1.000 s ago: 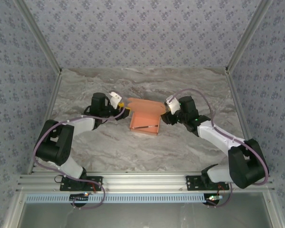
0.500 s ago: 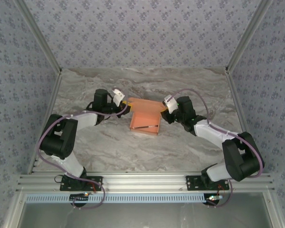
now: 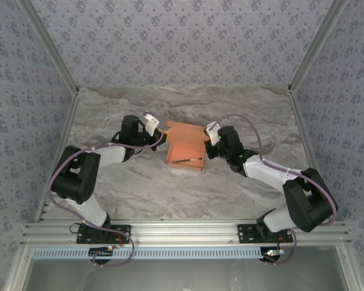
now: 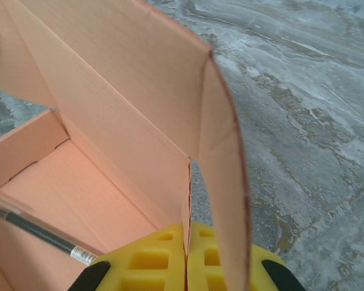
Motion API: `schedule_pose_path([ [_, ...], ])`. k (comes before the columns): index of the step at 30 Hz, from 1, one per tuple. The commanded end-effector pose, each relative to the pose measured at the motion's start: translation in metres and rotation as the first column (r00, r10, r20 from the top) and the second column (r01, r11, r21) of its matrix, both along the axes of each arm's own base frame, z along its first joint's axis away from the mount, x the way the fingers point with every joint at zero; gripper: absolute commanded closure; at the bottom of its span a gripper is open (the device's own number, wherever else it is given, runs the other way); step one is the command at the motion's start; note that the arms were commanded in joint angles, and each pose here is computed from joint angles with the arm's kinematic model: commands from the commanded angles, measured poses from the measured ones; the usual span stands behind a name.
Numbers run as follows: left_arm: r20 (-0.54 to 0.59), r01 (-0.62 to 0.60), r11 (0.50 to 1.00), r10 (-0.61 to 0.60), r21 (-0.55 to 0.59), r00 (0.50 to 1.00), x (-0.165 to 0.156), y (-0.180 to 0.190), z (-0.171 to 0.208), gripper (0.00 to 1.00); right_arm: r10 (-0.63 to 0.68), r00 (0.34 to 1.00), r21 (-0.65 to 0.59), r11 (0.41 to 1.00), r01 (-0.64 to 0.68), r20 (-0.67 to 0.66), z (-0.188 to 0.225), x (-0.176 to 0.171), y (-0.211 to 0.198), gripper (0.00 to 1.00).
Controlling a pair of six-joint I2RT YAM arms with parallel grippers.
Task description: Fold the paper box
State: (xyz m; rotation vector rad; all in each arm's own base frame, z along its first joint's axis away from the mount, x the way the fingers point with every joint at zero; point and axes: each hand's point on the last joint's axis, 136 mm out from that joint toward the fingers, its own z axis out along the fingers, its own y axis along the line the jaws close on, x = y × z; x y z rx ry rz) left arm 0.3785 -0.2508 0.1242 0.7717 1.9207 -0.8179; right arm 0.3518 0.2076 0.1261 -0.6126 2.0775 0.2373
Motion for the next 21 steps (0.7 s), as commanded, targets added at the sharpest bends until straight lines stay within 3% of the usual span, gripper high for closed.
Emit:
schedule_pose_path([
  [1, 0.026, -0.082, 0.996, 0.083, -0.02, 0.996, -0.002, -0.007, 0.016, 0.98, -0.199, 0.979, -0.025, 0.979, 0.2, 0.045, 0.008, 0.013, -0.013, 0.93],
  [9, -0.062, -0.367, 0.93, 0.365, -0.027, 0.929, 0.007, -0.001, 0.012, 0.99, -0.438, 0.894, -0.096, 0.89, 0.446, 0.097, 0.007, 0.018, -0.014, 0.93],
  [14, -0.119, -0.542, 0.839, 0.533, -0.05, 0.837, 0.011, 0.01, 0.009, 0.97, -0.485, 0.868, -0.073, 0.867, 0.493, 0.104, 0.01, 0.02, -0.004, 0.93],
  [21, -0.12, -0.662, 0.746, 0.653, -0.065, 0.748, 0.006, 0.012, 0.013, 0.98, -0.519, 0.847, -0.053, 0.848, 0.527, 0.111, 0.013, 0.02, 0.004, 0.93],
])
